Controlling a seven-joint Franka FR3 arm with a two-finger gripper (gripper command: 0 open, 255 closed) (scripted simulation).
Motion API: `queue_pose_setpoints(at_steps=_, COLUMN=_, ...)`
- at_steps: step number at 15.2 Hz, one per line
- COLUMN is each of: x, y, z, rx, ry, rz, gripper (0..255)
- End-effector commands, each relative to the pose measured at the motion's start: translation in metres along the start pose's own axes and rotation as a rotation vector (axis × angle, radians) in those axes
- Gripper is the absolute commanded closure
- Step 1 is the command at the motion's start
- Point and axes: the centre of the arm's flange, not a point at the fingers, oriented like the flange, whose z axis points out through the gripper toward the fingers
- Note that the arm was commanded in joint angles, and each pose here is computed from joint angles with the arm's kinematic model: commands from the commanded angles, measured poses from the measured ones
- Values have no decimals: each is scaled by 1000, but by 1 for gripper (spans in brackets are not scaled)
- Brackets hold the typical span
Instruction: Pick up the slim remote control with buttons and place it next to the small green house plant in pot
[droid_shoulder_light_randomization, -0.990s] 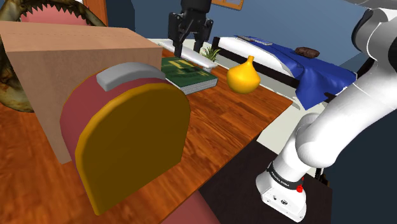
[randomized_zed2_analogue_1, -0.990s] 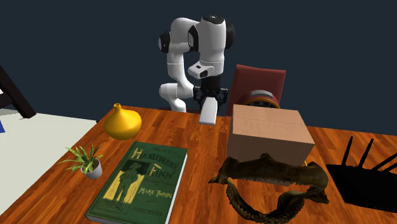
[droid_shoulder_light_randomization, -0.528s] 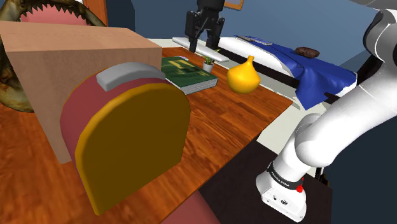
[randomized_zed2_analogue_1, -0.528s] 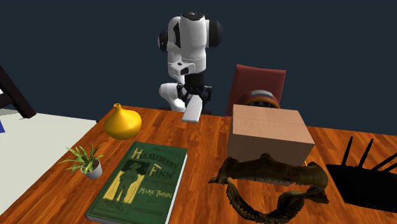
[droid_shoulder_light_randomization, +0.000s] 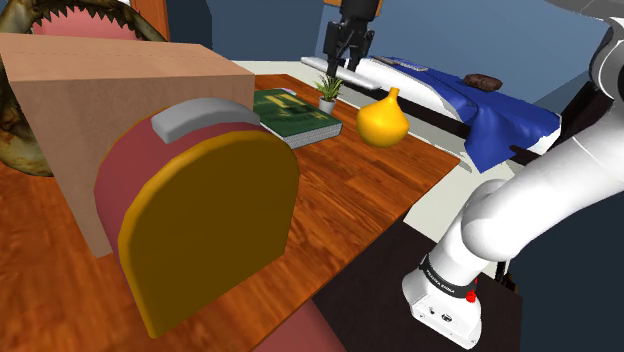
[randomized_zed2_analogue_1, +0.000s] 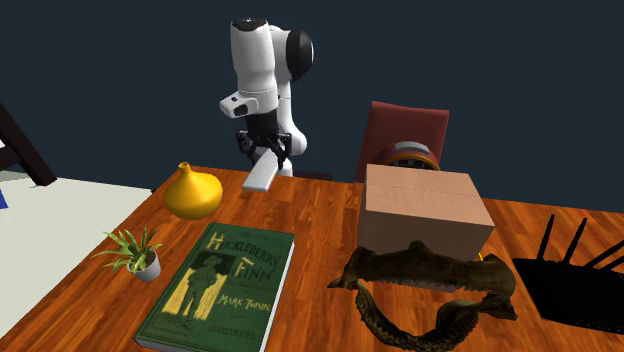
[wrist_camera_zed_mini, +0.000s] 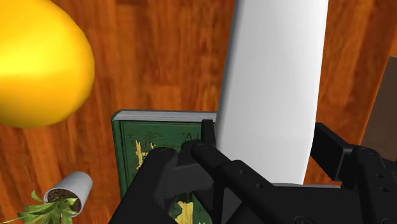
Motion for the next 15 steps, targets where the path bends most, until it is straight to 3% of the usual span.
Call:
queue_pose_setpoints(at_steps=1, x=-1, y=25, z=0, rx=0, ry=0, rz=-2, gripper=255)
queue_pose_setpoints(at_steps=15, x=20, y=209, z=-2, rx=0, ry=0, rz=-2, gripper=255)
